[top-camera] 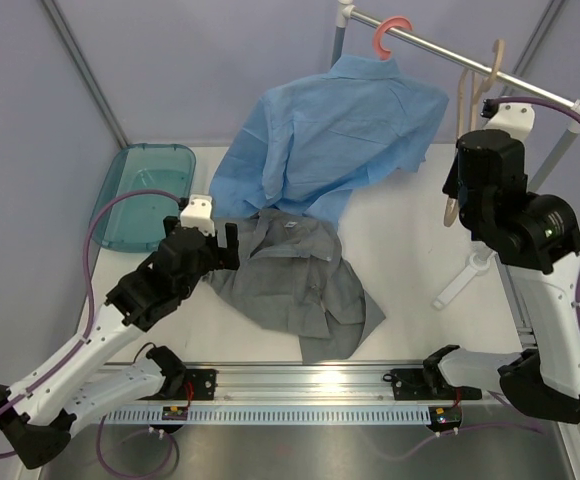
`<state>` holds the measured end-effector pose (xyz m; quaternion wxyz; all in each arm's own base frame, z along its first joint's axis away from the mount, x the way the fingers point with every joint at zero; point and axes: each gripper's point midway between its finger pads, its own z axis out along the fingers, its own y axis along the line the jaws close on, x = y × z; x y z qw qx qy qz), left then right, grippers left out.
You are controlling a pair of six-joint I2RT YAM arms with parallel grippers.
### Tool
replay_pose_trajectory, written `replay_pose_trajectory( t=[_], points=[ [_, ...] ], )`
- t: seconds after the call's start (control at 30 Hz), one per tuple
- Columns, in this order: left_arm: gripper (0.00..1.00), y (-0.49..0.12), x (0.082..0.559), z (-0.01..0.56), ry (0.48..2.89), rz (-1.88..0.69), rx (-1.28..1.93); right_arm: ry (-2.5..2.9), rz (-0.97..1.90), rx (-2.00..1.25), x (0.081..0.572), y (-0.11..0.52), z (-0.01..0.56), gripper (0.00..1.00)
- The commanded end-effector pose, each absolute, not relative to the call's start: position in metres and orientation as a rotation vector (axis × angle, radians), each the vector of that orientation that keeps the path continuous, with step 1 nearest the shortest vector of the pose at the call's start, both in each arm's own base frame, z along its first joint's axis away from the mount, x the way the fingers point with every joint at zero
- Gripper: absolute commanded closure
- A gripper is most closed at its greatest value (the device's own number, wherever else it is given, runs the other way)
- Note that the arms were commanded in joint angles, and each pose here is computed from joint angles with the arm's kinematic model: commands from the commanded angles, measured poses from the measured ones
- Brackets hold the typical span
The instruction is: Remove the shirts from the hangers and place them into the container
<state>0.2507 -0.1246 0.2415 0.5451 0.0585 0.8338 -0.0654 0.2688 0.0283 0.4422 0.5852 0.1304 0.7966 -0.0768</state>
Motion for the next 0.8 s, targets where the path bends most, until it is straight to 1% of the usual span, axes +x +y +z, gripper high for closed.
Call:
replay_pose_trajectory(
  t=[0.0,0.3,0.77],
  points=[
    [0.01,-0.117,0.254,0.249,1.940,-0.136,0.119,1.812,-0.118,0.284,0.287,0.033,0.458,1.00],
    [0.01,-0.108,0.253,0.246,1.939,-0.128,0.095,1.839,-0.163,0.320,0.310,0.011,0.451,1.00],
    [0.01,-0.106,0.254,0.245,1.945,-0.130,0.086,1.942,-0.081,0.257,0.316,0.025,0.413,1.00]
  ],
)
